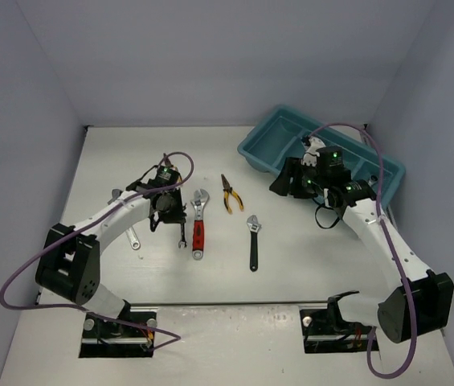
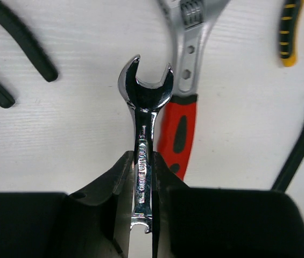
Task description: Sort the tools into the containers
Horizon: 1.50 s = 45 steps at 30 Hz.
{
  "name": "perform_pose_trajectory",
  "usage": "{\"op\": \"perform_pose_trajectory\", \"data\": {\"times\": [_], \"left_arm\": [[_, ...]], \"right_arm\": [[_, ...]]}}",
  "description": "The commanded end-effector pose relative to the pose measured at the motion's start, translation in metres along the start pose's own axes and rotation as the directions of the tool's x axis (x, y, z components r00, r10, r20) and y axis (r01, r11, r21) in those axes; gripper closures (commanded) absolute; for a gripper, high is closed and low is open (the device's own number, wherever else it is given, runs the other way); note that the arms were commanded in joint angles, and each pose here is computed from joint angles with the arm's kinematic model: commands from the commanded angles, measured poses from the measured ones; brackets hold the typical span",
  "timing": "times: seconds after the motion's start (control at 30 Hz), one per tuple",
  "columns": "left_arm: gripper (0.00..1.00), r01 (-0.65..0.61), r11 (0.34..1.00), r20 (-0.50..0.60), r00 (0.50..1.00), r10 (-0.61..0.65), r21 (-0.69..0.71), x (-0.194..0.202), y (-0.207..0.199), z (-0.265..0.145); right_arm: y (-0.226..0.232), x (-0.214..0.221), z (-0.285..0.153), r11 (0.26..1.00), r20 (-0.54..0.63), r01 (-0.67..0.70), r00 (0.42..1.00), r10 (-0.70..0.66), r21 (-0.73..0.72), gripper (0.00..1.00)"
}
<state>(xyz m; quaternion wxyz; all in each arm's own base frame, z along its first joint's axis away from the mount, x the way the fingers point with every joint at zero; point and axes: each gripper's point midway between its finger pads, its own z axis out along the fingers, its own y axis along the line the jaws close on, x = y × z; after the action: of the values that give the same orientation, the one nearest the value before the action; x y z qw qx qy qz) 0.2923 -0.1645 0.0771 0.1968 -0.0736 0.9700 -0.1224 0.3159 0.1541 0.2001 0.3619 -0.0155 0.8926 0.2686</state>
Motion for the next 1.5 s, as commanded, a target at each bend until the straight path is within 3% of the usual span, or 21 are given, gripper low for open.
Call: {"op": "perform_pose_trajectory", "data": {"times": [0.0,0.43,0.9,1.0,1.17,1.27,1.3,1.43,1.47], "left_arm": [[1.0,-0.076,0.982,0.12,0.991,0.055,0.175,-0.031,-0.044,-0.047],[1.0,-0.184,0.901,0.247,0.965,0.089,0.394,-0.042,-0.096,-0.126],[1.0,-0.207,0.884,0.294,0.952,0.084,0.42,-0.035,-0.095,-0.15],[1.0,-0.207,0.886,0.297,0.951,0.083,0.416,-0.036,-0.094,-0.149],[1.0,-0.208,0.894,0.307,0.948,0.084,0.397,-0.04,-0.092,-0.147],[1.0,-0.189,0.918,0.306,0.949,0.079,0.35,-0.042,-0.083,-0.143],[0.95,-0.182,0.929,0.306,0.949,0.079,0.323,-0.042,-0.078,-0.141],[0.53,-0.154,0.963,0.321,0.944,0.077,0.222,-0.045,-0.057,-0.138],[0.46,-0.147,0.969,0.335,0.939,0.074,0.2,-0.046,-0.052,-0.139]], "right_arm": [[0.074,-0.032,0.004,0.977,0.138,0.039,0.99,-0.01,-0.209,0.46],[0.19,-0.006,0.064,0.932,0.132,0.074,0.991,-0.029,-0.355,0.46],[0.232,0.001,0.1,0.917,0.133,0.059,0.991,-0.006,-0.394,0.5],[0.234,0.007,0.104,0.914,0.118,0.059,0.993,-0.012,-0.4,0.56],[0.232,0.005,0.101,0.918,0.134,0.07,0.991,-0.019,-0.391,0.91],[0.222,-0.005,0.098,0.93,0.171,0.078,0.985,-0.017,-0.359,1.0],[0.216,-0.01,0.096,0.934,0.181,0.075,0.983,-0.011,-0.35,1.0],[0.168,-0.045,0.088,0.965,0.245,0.049,0.969,0.016,-0.258,1.0],[0.156,-0.054,0.085,0.97,0.263,0.047,0.965,0.017,-0.237,1.0]]}}
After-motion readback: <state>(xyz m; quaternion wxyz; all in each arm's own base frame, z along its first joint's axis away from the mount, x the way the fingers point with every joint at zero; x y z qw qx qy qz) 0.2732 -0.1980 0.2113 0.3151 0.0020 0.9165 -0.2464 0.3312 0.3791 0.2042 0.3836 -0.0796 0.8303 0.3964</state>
